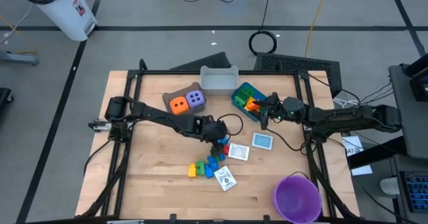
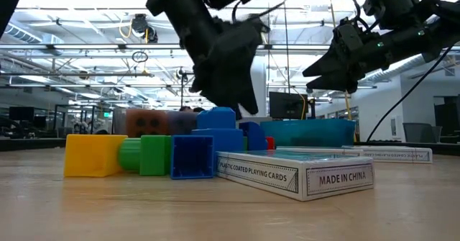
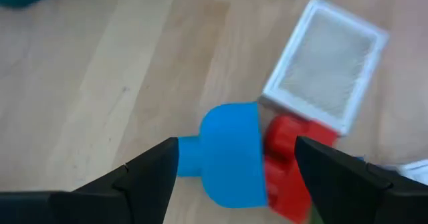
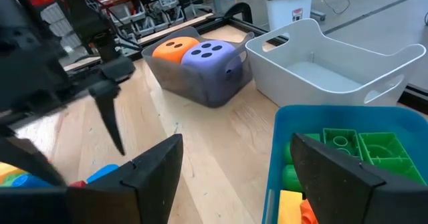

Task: Pick & Place Toys
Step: Put the top blue 1 stud game piece into the blue bin

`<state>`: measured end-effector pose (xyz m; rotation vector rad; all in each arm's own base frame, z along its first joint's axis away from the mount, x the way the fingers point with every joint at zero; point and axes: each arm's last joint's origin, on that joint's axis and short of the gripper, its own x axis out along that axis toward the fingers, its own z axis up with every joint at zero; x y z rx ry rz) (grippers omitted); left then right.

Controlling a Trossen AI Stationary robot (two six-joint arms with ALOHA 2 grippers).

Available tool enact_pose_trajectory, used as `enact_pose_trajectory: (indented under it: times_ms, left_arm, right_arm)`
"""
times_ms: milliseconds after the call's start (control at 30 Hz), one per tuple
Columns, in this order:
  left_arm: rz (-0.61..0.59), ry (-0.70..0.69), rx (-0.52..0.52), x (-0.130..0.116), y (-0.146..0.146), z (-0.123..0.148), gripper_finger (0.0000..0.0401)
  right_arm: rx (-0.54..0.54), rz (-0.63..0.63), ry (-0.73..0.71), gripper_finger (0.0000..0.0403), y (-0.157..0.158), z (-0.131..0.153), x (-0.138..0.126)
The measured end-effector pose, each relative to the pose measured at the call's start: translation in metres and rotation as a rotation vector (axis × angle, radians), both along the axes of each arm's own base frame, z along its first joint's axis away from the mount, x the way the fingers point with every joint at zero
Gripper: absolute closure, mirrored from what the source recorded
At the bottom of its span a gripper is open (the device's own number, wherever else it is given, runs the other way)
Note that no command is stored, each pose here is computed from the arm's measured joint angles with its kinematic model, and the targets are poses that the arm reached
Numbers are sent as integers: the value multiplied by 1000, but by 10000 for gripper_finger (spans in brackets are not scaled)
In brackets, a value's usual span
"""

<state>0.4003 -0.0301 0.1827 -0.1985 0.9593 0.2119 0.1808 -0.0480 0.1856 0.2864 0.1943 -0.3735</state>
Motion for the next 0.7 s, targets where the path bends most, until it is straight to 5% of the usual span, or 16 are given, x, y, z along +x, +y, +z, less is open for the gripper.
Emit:
enact_pose_trajectory:
  times_ms: [267,700]
  left_arm:
    - [-2,60,36,5,0,-26,109]
    - [25,114,160,3,11,-33,111]
  right_arm:
    - [10,-2,-4,135,0,0,0]
    - [10,-2,-4,135,0,0,0]
